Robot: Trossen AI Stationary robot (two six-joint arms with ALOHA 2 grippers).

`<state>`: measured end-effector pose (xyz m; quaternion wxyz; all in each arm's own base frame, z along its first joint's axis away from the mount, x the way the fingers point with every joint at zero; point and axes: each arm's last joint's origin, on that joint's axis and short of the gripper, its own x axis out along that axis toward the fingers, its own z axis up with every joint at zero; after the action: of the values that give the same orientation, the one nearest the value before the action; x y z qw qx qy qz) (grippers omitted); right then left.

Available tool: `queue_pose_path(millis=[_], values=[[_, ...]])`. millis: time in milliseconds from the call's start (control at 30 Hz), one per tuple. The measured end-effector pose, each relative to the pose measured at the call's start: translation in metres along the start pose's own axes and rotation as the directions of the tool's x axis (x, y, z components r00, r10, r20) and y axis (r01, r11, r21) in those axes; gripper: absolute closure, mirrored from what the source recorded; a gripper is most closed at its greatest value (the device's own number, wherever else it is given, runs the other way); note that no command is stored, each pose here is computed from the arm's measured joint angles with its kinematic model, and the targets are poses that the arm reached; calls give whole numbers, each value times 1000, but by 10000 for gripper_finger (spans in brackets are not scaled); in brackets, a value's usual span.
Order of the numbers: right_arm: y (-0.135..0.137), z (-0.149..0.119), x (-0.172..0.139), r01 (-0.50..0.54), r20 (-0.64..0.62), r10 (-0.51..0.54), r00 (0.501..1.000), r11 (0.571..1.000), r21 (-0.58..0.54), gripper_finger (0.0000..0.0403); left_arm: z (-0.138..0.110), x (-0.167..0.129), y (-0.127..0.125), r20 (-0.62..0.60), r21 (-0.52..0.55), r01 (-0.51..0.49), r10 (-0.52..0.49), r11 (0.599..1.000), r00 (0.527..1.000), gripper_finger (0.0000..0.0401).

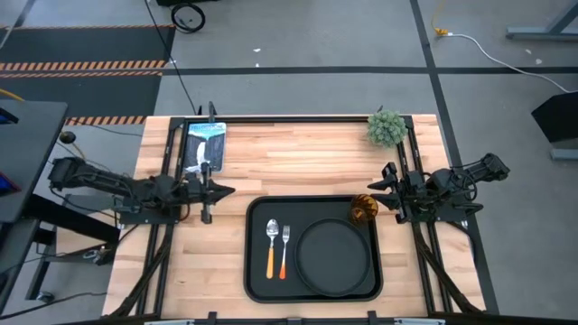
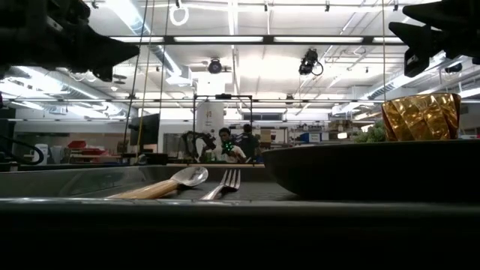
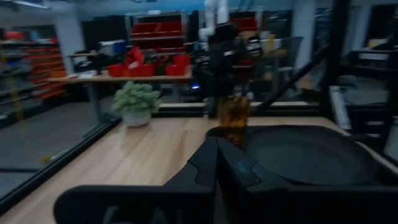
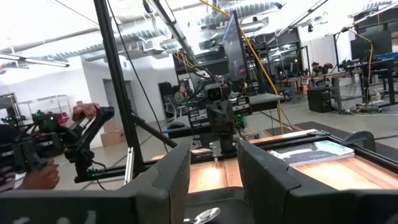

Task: Pick and place plate/cup/fork/spoon on tray
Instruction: Return to Home Position

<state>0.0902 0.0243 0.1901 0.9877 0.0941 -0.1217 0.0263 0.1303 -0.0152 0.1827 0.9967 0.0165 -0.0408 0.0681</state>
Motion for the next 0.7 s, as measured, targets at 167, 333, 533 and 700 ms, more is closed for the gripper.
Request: queue_pose_path(millis=[167, 333, 533, 700], values=[[0, 0, 0, 0, 0, 0, 1000, 1000, 0, 261, -3, -10, 2, 29, -21, 54, -53, 998, 998, 390], [0, 0, 0, 0, 0, 0, 1000, 1000, 0, 261, -3, -16, 3, 18, -67, 58, -56, 996, 998, 390], [0, 0, 0, 0, 0, 0, 1000, 1000, 0, 261, -12, -25, 10, -74, -71, 20, -25, 997, 997, 390], [0, 0, 0, 0, 0, 0, 1000, 1000, 0, 261, -11, -30, 17, -55, -124, -28, 21, 992, 998, 390]])
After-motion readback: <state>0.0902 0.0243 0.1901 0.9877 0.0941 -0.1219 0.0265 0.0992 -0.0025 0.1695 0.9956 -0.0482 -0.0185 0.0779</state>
